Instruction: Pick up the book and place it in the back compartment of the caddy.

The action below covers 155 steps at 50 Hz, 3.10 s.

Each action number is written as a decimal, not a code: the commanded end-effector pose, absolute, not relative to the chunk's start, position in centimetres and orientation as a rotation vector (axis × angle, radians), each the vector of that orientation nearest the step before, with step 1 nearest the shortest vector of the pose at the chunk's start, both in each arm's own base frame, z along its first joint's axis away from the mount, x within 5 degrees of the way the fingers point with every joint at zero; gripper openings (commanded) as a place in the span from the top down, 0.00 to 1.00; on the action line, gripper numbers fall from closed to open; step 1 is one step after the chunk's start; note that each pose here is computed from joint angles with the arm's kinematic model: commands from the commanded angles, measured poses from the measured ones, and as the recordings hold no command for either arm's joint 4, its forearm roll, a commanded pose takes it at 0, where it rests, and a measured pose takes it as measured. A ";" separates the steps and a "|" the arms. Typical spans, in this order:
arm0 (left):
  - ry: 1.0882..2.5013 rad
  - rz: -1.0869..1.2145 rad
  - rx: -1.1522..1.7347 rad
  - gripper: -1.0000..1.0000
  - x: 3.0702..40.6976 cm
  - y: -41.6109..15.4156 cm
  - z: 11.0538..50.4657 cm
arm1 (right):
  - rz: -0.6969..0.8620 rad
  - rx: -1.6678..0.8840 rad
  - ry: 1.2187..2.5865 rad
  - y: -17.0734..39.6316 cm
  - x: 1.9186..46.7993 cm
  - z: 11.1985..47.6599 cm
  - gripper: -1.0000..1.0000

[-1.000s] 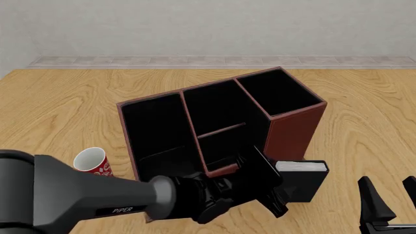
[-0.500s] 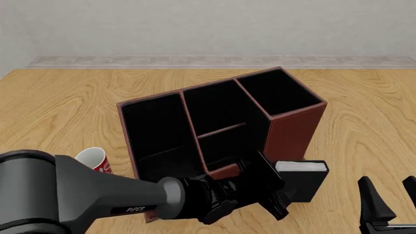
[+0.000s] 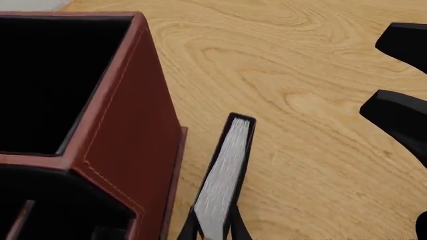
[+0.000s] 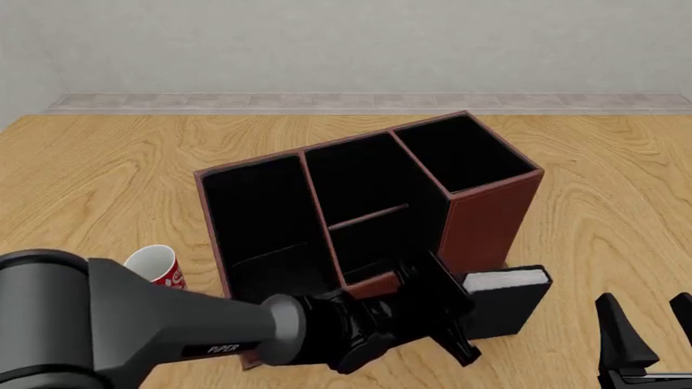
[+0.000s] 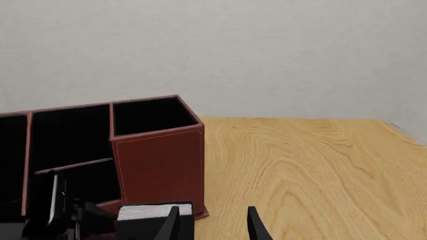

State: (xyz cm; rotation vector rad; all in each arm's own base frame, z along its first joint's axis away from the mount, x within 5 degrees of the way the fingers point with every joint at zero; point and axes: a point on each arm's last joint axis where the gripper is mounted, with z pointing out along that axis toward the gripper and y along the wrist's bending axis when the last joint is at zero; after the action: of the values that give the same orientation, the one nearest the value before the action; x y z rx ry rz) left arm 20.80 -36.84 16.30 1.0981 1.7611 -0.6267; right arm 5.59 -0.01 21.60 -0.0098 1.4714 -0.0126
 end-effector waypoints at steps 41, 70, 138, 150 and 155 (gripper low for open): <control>1.680 -0.675 1.047 1.00 19.0 -34.4 20.7 | -0.013 -0.011 1.471 0.0 5.6 21.6 0.00; 1.613 -0.650 1.044 1.00 16.9 -29.4 25.7 | -0.012 -0.010 1.472 0.0 5.6 21.6 0.00; 1.605 -0.479 0.949 1.00 16.5 -19.9 32.5 | -0.012 -0.010 1.472 0.0 5.6 21.6 0.00; 1.635 -0.466 0.934 1.00 18.0 -20.7 31.5 | -0.012 -0.010 1.471 0.0 5.6 21.6 0.00; 1.642 -0.467 0.939 1.00 18.2 -21.1 31.1 | -0.012 -0.011 1.471 0.0 5.6 21.6 0.00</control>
State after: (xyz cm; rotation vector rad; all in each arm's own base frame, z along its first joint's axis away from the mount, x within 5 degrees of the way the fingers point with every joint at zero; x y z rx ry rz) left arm 17.40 -20.59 31.24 0.9531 1.6426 -0.4714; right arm 5.59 0.00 21.57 -0.0105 1.4712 -0.0122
